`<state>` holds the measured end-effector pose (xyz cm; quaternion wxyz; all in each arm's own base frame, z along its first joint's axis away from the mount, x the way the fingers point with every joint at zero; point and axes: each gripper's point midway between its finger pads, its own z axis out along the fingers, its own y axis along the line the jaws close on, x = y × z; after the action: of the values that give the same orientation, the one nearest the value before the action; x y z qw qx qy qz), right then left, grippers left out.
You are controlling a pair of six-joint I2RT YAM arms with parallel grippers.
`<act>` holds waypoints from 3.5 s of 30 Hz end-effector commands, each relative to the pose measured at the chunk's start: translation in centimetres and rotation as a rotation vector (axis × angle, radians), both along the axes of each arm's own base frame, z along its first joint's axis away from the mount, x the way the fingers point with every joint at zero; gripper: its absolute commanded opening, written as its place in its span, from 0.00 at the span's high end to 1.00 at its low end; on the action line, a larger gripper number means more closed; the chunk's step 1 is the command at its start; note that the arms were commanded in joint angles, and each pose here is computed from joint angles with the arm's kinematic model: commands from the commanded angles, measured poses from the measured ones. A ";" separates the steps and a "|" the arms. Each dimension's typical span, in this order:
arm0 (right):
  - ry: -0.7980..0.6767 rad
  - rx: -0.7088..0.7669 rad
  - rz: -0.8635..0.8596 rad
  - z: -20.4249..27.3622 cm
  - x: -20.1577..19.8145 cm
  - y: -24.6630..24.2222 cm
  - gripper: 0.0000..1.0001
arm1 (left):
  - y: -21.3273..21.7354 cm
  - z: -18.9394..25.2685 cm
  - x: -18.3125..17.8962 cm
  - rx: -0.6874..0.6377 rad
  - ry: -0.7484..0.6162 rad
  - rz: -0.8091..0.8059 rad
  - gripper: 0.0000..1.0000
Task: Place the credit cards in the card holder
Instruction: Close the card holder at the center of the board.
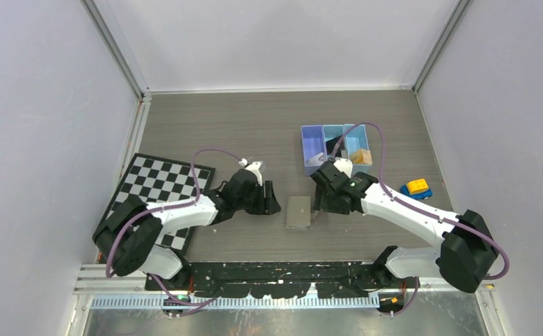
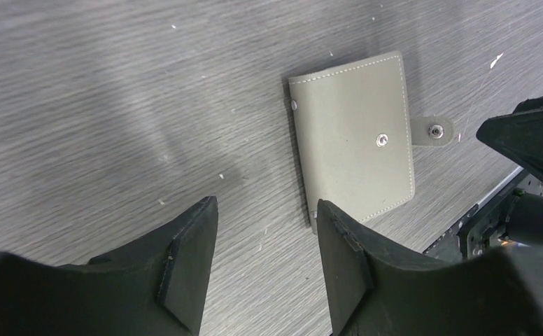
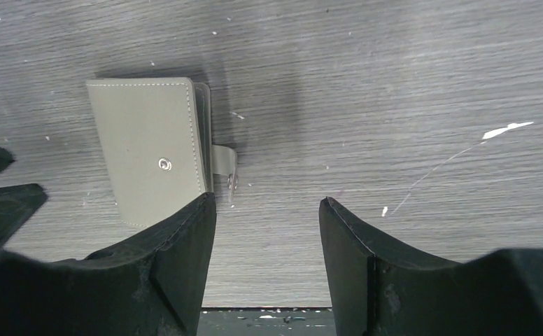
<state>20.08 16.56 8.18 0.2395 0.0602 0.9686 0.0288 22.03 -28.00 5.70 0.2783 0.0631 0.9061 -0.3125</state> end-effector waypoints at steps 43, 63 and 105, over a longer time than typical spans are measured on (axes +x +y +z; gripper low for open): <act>0.043 0.226 -0.069 -2.8 0.1 1.9 0.77 | -4.3 -3.3 0.7 0.106 0.068 -0.096 0.43; -0.017 0.329 -0.040 -0.5 1.4 3.9 1.00 | -2.3 -6.2 -1.2 0.251 0.097 -0.151 0.54; -0.015 0.378 0.095 -2.5 1.1 9.1 0.99 | -2.7 -7.0 -1.5 0.268 0.096 -0.196 0.68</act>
<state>20.33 24.58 4.42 0.2039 0.0579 0.9581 0.1924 22.60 -33.22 2.69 0.2490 0.1654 0.9135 -0.2761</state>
